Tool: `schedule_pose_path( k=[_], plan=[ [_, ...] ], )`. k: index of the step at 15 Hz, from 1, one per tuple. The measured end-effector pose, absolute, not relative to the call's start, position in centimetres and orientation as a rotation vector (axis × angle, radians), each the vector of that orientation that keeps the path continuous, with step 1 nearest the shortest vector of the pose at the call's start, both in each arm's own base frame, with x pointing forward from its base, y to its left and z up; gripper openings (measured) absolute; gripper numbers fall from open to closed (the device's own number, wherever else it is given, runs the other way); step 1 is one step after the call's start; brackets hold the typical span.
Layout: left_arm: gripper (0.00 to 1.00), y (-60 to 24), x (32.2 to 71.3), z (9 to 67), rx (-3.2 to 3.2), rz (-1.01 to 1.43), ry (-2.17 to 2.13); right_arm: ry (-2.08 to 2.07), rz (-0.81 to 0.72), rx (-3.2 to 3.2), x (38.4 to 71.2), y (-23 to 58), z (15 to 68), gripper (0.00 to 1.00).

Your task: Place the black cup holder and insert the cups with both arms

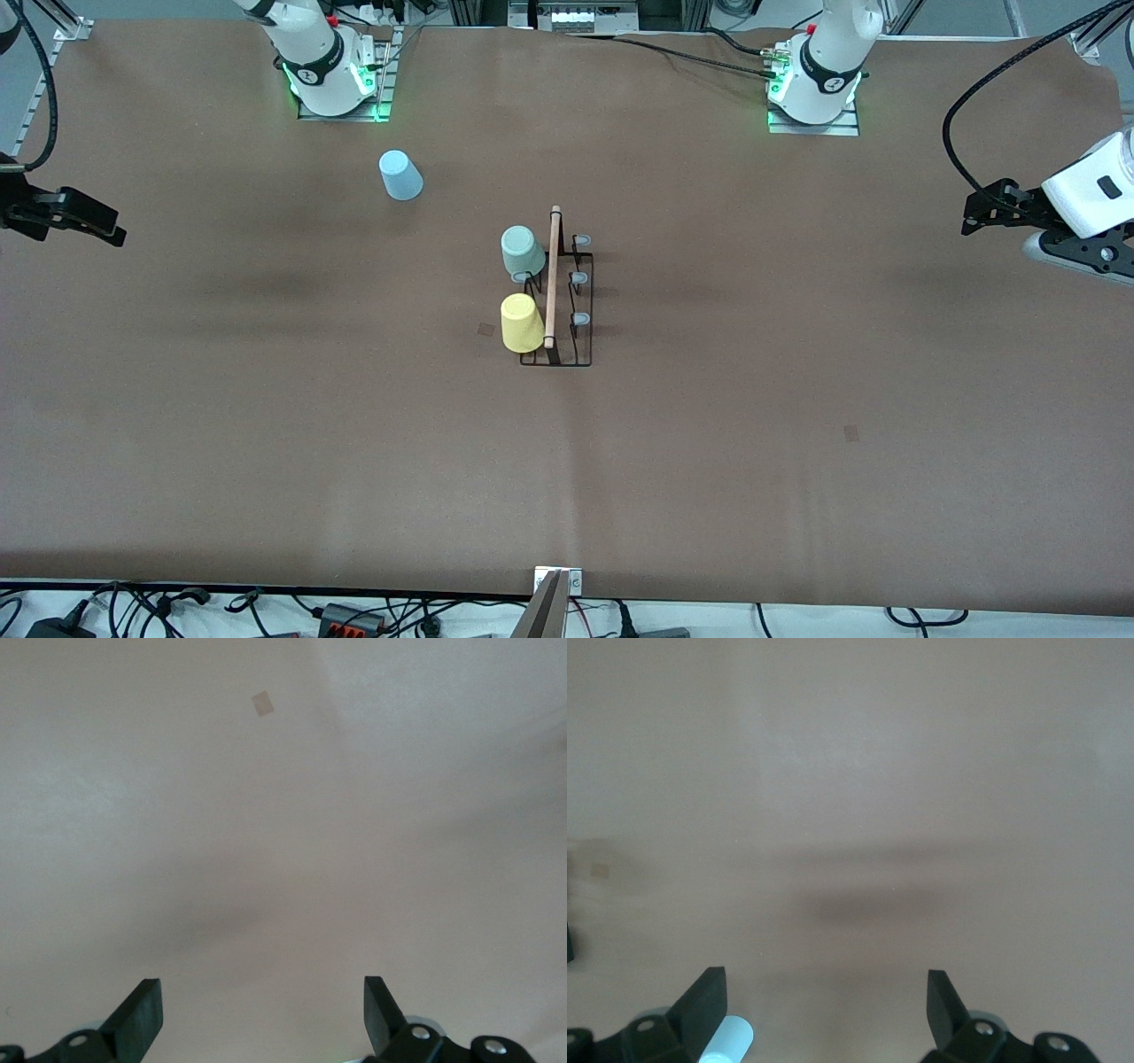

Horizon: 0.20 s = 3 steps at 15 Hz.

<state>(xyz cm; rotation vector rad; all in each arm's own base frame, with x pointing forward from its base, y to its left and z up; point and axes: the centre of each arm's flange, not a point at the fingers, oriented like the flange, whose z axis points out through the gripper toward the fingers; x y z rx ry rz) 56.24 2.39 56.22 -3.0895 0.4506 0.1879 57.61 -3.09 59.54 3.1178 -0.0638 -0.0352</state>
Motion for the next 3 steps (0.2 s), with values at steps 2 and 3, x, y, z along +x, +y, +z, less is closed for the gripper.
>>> schedule_pose_path(
  k=[2,3],
  plan=[
    [1.00,2.37,56.24,56.22,-3.090,0.188,0.447,-0.040,-0.035,3.119,57.65,-2.24,59.54,1.00],
    [1.00,2.36,56.24,56.22,-3.090,0.188,0.446,-0.038,-0.035,3.119,57.66,-2.13,59.54,1.00]
  ],
)
